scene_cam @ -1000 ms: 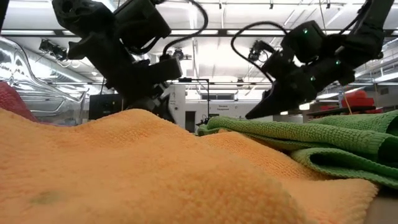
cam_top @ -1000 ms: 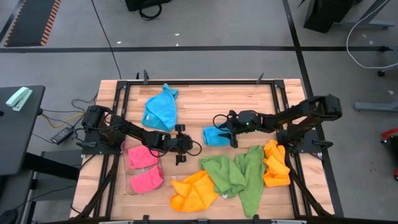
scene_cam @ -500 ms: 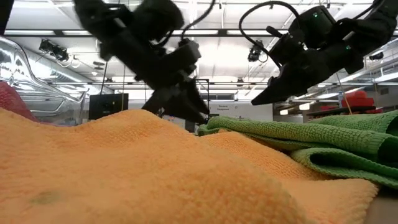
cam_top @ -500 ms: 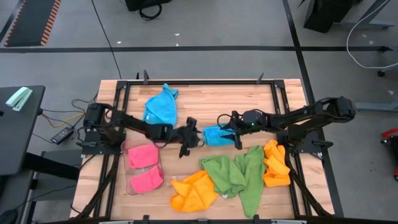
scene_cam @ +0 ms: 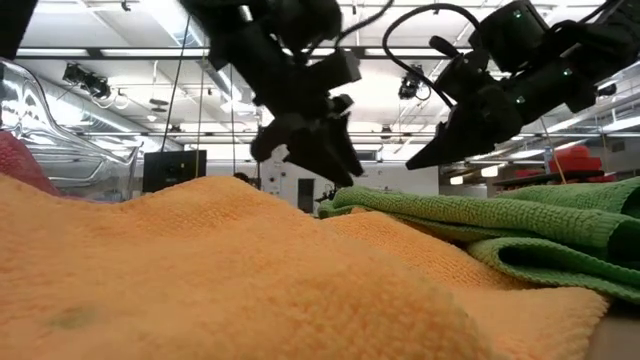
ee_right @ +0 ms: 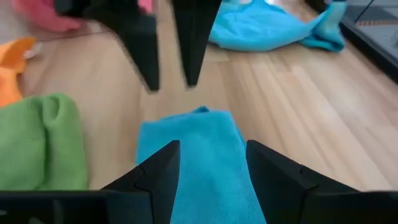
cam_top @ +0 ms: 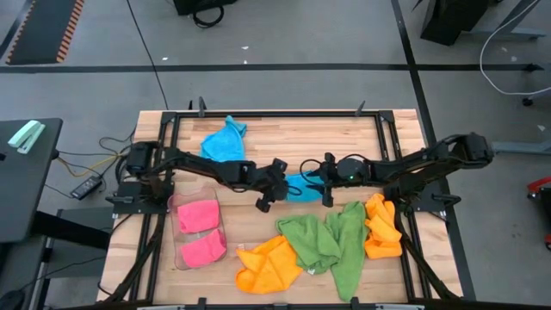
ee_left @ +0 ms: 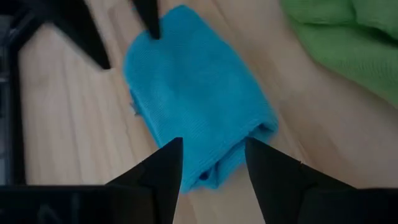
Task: Fold microfiber towels
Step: Put the bottom blue microfiber cloth into the transparent bin
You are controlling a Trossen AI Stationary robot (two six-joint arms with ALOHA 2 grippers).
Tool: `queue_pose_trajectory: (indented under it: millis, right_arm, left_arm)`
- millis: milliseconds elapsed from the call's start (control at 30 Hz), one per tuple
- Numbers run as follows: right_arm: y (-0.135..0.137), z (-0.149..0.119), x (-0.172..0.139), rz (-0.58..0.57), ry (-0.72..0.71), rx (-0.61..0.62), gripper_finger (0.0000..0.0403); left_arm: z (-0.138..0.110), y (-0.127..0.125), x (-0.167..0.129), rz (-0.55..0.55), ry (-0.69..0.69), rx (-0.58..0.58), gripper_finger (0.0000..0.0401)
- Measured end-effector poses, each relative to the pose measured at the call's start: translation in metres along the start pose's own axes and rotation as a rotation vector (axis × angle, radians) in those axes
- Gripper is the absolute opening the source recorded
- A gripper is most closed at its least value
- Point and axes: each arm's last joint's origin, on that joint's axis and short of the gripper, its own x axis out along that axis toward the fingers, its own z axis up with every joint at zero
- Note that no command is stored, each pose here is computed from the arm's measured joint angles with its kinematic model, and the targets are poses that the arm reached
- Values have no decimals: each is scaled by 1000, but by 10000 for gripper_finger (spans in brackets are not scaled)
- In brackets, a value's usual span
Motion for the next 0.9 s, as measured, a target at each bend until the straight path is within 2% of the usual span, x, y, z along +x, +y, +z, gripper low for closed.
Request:
queue_pose_trajectory:
  millis: [200,367,633,900]
  right_arm:
    - [2,-2,-4,6,16,-7,193]
    - [2,-10,-4,8,42,-7,193]
    - [3,-11,-5,12,38,-5,193]
    - [6,-11,-5,23,37,-3,193]
  left_arm:
    - [5,0,17,-43,30,125,185]
    - [-5,-9,31,-105,96,252,205]
    - [-10,-13,45,-66,128,471,233]
    - [-17,-19,64,-64,129,591,217]
